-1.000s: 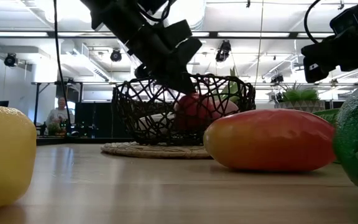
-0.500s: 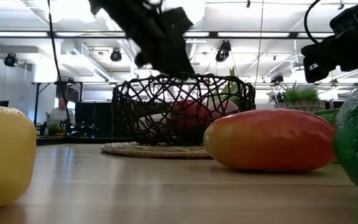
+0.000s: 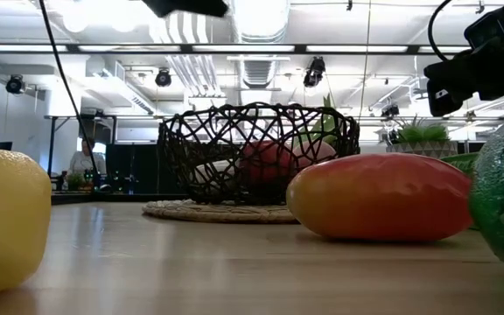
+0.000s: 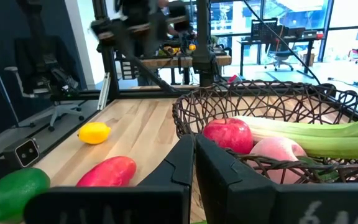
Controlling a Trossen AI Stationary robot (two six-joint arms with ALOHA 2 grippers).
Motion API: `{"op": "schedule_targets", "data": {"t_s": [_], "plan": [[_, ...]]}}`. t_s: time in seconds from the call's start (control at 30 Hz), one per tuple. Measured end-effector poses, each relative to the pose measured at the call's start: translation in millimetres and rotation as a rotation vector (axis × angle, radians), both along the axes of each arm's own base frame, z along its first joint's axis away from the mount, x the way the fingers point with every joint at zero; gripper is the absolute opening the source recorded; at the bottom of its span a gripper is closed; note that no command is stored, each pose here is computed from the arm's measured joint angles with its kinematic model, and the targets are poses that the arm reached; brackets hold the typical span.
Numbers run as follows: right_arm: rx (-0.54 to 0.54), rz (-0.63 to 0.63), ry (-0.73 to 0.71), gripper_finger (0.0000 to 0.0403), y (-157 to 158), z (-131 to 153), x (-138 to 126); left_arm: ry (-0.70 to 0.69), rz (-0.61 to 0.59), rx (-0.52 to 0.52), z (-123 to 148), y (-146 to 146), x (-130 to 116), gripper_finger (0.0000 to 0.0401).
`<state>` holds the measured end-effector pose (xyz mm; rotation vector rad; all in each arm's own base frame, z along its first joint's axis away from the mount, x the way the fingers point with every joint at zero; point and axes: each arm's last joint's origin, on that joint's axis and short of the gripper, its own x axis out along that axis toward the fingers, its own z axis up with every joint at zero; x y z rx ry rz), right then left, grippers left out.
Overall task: Build produce basket
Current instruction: Put the orange mango into the black mesh basket
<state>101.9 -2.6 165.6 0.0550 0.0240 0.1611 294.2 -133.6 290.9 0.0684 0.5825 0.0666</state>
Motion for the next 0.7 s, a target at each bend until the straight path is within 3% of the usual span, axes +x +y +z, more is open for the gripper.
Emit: {"op": "schedule_targets", "data": {"t_s": [0.2,0.3,0.47,0.7], "plan": [[0.0,0.0,0.0,0.0009,0,0,0,0.099,-0.135,-0.01,-30,-51,-14,0.0153],[0.0,0.0,0.0,0.0009,0,0,0,0.134,-0.141,-0.052,-46,-67,-13,0.0153],[0.0,0.0,0.0,0.0009,0,0,0,0.142,-0.073,-0.125,-67,-73,1,0.0153],[0.0,0.0,0.0,0.0009,0,0,0,0.048,-0.153,-0.121,-80,-58,43,0.0197]]}}
